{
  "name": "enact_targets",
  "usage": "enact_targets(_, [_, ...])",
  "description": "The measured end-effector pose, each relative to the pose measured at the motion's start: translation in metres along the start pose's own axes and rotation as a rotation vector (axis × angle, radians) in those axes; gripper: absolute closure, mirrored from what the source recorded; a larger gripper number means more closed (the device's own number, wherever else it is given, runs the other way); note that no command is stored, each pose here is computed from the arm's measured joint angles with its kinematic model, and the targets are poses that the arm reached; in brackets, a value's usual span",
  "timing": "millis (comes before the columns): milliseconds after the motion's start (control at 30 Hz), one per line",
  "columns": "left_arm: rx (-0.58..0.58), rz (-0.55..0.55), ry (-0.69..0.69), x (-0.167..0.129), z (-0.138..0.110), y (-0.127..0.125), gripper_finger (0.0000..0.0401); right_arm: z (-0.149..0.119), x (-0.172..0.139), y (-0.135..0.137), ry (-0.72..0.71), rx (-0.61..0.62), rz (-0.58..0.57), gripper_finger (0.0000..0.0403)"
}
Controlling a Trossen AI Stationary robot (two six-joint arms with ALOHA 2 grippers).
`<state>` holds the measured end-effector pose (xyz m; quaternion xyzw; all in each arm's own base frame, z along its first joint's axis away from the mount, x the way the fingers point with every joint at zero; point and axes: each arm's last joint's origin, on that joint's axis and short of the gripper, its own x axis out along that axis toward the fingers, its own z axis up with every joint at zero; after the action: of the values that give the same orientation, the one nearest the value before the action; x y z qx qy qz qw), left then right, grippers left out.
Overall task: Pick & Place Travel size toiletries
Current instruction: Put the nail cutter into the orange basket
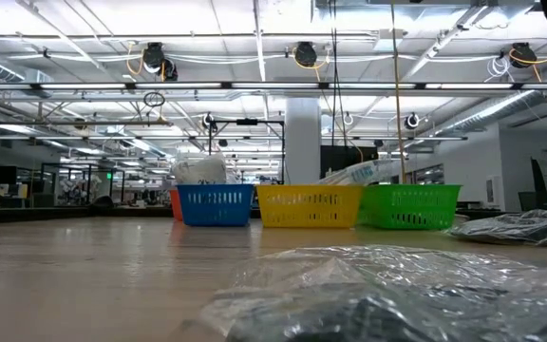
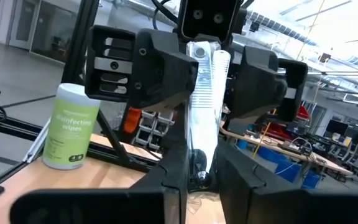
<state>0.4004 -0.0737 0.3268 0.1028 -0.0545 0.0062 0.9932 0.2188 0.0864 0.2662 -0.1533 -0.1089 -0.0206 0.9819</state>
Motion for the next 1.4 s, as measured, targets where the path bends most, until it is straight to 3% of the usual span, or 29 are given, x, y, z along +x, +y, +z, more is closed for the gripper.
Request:
enact_targets(133, [-0.017, -0.017, 0.01, 0.001, -0.002, 0.001, 0.0242, 0.001, 0.0, 0.0, -0.005, -0.011, -0.006, 0.0358])
enact_targets(267, [0.009, -0.054, 0.028, 0.001, -0.004, -0.001, 0.0342, 0.001, 0.0, 0.0, -0.008, -0.02, -0.007, 0.0358])
enact_targets(433, [0.035, -0.052, 0.055, -0.003, -0.001, 0.001, 0.034, 0.0, 0.0, 0.0, -0.002, -0.035, -0.003, 0.0353])
enact_targets(500, [0.078, -0.004, 0.11, -0.009, 0.003, 0.004, 0.034, -0.002, 0.0, 0.0, 0.036, -0.061, -0.027, 0.0318])
enact_targets(567, [0.1, 0.06, 0.157, -0.021, 0.016, 0.014, 0.034, -0.003, -0.002, 0.0, 0.074, -0.057, -0.081, 0.0259])
enact_targets(667, [0.096, 0.146, 0.168, -0.044, 0.043, 0.035, 0.034, -0.003, -0.006, -0.002, 0.163, -0.033, -0.246, 0.0164])
enact_targets(733, [0.093, 0.203, 0.202, -0.061, 0.042, 0.048, 0.034, -0.003, -0.01, -0.004, 0.214, -0.028, -0.343, 0.0108])
enact_targets(833, [0.073, 0.291, 0.257, -0.088, 0.018, 0.07, 0.034, 0.003, -0.015, -0.004, 0.223, 0.012, -0.406, 0.0048])
enact_targets(933, [-0.014, 0.451, 0.258, -0.116, -0.02, 0.104, 0.034, 0.005, -0.018, -0.003, 0.23, 0.018, -0.42, 0.0023])
enact_targets(1100, [-0.197, 0.65, 0.297, -0.155, -0.111, 0.149, 0.034, 0.004, -0.018, -0.005, 0.238, 0.003, -0.433, 0.0028])
enact_targets(1200, [-0.279, 0.722, 0.293, -0.172, -0.139, 0.172, 0.034, 0.003, -0.017, -0.006, 0.244, 0.005, -0.441, 0.0039])
enact_targets(1400, [-0.348, 0.713, 0.372, -0.176, -0.174, 0.191, 0.034, 0.003, -0.017, -0.007, 0.244, 0.004, -0.444, 0.0052])
